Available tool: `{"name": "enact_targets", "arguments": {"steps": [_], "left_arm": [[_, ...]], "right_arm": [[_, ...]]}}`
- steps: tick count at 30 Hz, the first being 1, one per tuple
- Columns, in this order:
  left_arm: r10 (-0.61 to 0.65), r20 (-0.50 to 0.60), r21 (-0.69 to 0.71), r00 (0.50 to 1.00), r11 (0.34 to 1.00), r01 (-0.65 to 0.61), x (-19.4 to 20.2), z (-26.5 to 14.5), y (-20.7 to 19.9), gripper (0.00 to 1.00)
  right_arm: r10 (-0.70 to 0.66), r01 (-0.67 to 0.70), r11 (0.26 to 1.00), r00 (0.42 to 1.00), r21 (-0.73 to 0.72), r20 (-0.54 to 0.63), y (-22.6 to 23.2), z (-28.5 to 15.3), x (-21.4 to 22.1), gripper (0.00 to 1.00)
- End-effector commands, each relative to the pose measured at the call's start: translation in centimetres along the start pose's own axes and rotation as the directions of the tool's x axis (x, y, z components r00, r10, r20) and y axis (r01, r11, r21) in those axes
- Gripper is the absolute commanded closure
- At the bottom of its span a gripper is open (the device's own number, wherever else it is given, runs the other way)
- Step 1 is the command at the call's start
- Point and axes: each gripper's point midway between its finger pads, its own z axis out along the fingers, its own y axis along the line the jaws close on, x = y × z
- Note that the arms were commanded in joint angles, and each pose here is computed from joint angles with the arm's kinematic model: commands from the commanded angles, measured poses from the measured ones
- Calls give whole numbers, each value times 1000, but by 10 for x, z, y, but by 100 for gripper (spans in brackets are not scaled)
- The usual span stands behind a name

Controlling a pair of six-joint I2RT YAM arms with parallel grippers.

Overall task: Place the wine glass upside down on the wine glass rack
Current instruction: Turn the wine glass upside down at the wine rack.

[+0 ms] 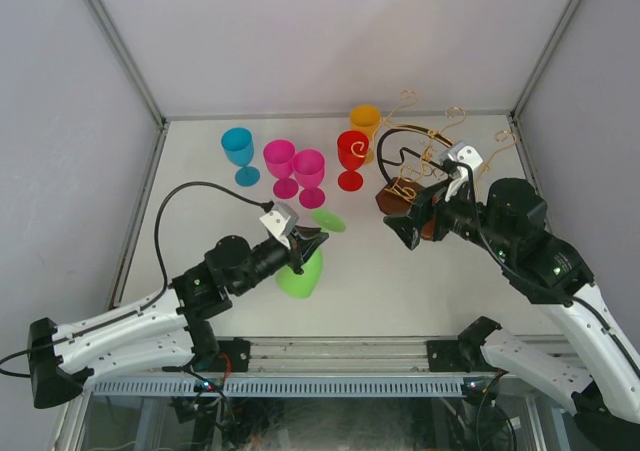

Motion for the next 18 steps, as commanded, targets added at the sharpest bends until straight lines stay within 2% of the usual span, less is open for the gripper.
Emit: {"name": "enact_targets", "arguments": {"steps": [1,11,18], "left_arm": [[10,75,-2,997,1000,-10,-11,5,3,100],[22,165,6,986,1000,-23,-23,18,5,100],[38,164,17,986,999,-41,-27,30,7,100]], "right_arm": [[-44,42,999,990,20,130,0,-14,-40,4],[-47,38,997,989,61,143,-6,-26,-39,1],[-63,57,997,991,57,118,-6,-26,-33,0]]}}
